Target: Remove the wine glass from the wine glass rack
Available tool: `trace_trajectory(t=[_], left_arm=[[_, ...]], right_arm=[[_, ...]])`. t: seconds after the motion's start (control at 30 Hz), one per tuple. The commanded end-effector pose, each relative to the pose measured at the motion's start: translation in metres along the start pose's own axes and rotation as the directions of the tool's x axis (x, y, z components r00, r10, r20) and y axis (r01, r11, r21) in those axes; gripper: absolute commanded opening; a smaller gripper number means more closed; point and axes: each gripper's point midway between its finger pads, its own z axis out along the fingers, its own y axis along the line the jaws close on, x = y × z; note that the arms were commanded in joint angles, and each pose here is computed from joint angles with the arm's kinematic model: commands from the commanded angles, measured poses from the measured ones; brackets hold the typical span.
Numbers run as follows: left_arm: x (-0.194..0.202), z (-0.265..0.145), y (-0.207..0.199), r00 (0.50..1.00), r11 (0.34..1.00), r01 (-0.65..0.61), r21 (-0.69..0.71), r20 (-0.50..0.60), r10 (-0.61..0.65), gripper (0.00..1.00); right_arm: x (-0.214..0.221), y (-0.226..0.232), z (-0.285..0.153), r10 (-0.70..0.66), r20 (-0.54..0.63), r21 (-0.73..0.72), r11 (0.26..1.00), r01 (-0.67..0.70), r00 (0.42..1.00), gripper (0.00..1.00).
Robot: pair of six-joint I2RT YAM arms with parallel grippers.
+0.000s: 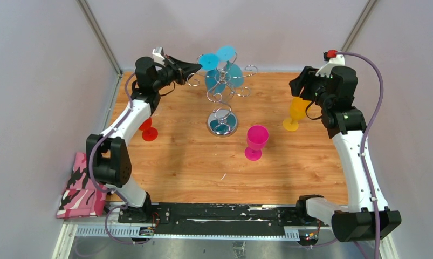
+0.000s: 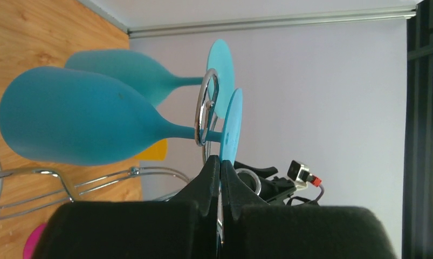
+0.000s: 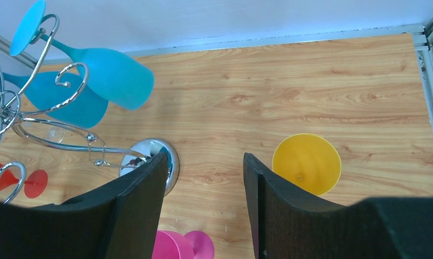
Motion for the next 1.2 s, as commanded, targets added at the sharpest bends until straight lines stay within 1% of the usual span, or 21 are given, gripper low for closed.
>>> trace_trajectory(t=[0.0,0.3,0.5,0.7,0.8,0.87,0.97,1.1,1.17], left_arm=[[0.009,-0.022,-0.017,0.997,0.996,-0.075,0.04,-0.001,0.075,0.0],[0.003,-0.045,-0.042,0.993,0.99,-0.119,0.079,0.038,0.116,0.0],[-0.02,-0.065,-0.043,0.982,0.988,-0.154,0.028,0.111,0.15,0.0],[-0.032,-0.073,-0.037,0.978,0.988,-0.157,-0.001,0.14,0.155,0.0],[-0.054,-0.074,-0.042,0.969,0.984,-0.176,-0.003,0.178,0.174,0.0],[-0.062,-0.068,-0.056,0.962,0.979,-0.204,0.018,0.187,0.197,0.0],[-0.064,-0.065,-0.101,0.945,0.957,-0.279,0.083,0.2,0.258,0.0],[-0.042,-0.081,-0.16,0.897,0.893,-0.419,0.168,0.229,0.378,0.0],[-0.011,-0.088,-0.183,0.882,0.858,-0.464,0.221,0.206,0.424,0.0]], right_arm=[[-0.001,0.0,-0.002,0.015,0.015,-0.013,1.0,-0.014,1.0,0.59],[0.0,0.003,-0.003,0.019,0.013,-0.031,0.999,-0.019,1.0,0.59],[-0.001,0.003,-0.004,0.019,0.015,-0.032,0.999,-0.019,1.0,0.59],[0.001,0.004,-0.002,0.023,0.007,-0.038,0.999,-0.023,1.0,0.59],[0.002,0.004,-0.001,0.027,0.006,-0.041,0.999,-0.026,1.0,0.59],[0.003,0.004,-0.001,0.028,0.004,-0.041,0.999,-0.027,1.0,0.59],[0.004,0.005,0.0,0.035,0.004,-0.045,0.998,-0.035,0.999,0.59],[0.002,0.011,0.002,0.037,0.018,-0.084,0.996,-0.035,0.999,0.6],[0.0,0.015,0.003,0.035,0.029,-0.107,0.994,-0.031,0.999,0.6]])
